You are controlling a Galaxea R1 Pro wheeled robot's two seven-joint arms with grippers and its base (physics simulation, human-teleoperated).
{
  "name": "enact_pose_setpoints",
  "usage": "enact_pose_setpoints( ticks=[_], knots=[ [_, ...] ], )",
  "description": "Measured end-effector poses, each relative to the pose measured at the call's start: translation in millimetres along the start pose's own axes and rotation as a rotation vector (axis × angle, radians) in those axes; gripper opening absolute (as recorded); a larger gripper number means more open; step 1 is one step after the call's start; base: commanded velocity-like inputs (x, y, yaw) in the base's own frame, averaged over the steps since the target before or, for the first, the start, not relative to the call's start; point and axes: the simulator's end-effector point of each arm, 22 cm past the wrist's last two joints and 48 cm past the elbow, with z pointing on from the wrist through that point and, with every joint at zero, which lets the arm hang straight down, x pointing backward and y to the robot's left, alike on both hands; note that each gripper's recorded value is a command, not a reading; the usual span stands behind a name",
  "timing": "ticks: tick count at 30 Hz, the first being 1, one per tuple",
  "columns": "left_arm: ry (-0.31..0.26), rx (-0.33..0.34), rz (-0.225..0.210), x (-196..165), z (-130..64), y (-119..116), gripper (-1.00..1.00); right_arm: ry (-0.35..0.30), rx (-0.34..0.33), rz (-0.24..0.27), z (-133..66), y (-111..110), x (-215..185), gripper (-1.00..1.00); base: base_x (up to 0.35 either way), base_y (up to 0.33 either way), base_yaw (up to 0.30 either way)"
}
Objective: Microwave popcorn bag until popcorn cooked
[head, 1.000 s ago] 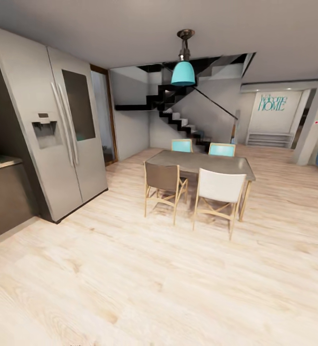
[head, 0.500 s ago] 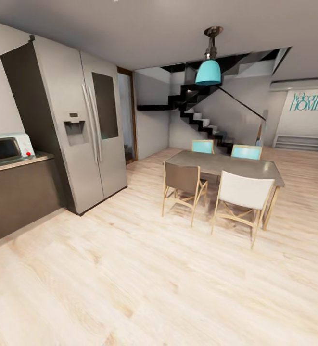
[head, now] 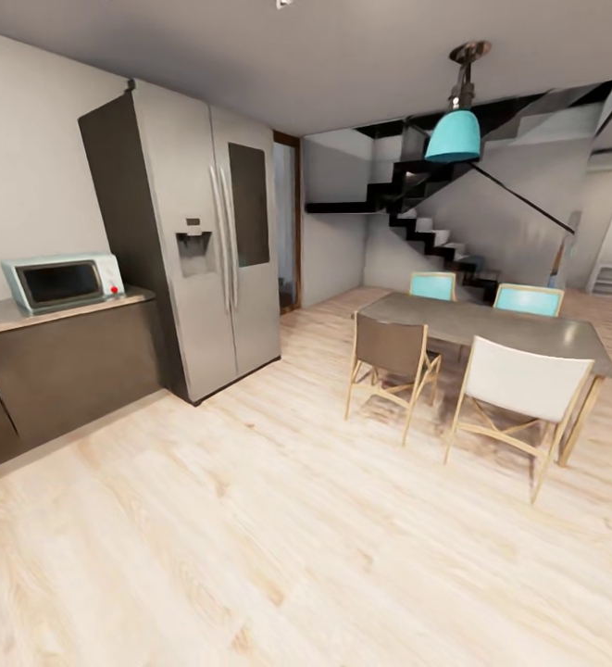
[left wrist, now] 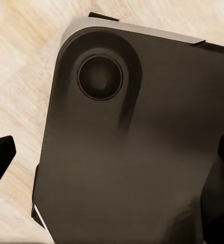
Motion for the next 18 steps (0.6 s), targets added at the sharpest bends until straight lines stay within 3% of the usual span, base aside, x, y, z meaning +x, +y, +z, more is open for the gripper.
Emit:
enact_pose_setpoints(
  ticks=[18],
  knots=[
    [0.000, 0.000, 0.002, 0.0, 0.0, -0.1, 1.00, 0.000, 0.000, 0.001, 0.0, 0.0, 0.0, 1.00, 0.000, 0.000, 0.280]
  ],
)
